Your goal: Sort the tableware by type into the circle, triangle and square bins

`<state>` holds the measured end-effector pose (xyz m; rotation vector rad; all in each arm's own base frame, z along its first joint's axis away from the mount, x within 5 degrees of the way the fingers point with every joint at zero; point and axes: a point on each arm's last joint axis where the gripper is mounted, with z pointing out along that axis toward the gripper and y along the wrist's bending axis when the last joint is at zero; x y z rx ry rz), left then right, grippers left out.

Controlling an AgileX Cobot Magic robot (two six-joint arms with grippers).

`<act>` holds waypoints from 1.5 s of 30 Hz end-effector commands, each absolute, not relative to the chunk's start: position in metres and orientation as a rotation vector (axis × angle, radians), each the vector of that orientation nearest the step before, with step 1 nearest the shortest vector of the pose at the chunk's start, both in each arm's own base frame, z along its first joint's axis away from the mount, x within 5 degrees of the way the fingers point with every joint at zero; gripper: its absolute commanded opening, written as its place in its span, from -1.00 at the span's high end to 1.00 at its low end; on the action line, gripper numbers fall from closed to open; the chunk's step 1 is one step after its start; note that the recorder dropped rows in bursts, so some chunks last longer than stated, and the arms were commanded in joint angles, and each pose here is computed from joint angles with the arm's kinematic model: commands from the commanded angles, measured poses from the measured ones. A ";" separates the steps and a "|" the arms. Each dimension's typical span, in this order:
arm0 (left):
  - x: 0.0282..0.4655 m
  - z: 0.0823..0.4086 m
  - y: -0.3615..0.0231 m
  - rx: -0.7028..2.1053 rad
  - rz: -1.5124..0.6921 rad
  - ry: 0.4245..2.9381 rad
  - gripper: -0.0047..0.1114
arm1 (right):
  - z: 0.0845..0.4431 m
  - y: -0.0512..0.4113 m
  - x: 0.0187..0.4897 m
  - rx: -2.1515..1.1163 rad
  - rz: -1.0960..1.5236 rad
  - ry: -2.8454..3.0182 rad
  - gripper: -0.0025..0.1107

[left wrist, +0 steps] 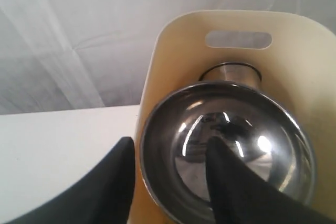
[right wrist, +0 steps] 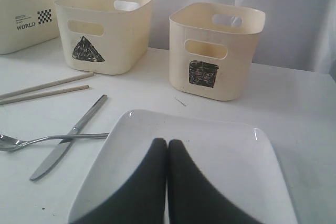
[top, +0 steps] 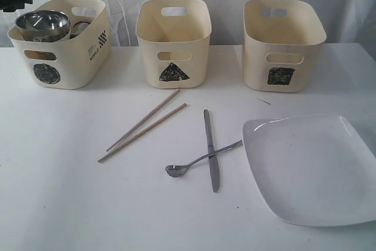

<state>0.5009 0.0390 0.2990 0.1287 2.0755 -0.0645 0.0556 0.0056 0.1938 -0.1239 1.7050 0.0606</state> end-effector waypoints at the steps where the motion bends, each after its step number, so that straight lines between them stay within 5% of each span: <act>1: 0.485 0.310 0.034 0.149 -0.124 2.129 0.25 | 0.193 0.005 0.055 -0.119 0.053 1.700 0.96; 9: 0.403 0.338 0.028 0.091 -0.097 2.088 0.89 | 0.193 0.005 0.055 -0.119 0.053 1.700 0.96; 17: 0.245 0.341 -0.011 0.101 -0.085 1.913 0.92 | 0.193 0.005 0.055 -0.119 0.054 1.698 0.96; 26: 0.106 0.276 -0.027 0.126 -0.309 1.980 0.92 | 0.193 0.005 0.055 -0.119 0.054 1.698 0.96; 36: 0.082 0.259 -0.037 0.276 -0.432 2.211 0.92 | 0.193 0.005 0.055 -0.119 0.054 1.698 0.96; 45: 0.068 0.229 -0.032 0.252 -0.352 1.908 0.92 | 0.193 0.005 0.055 -0.119 0.054 1.698 0.96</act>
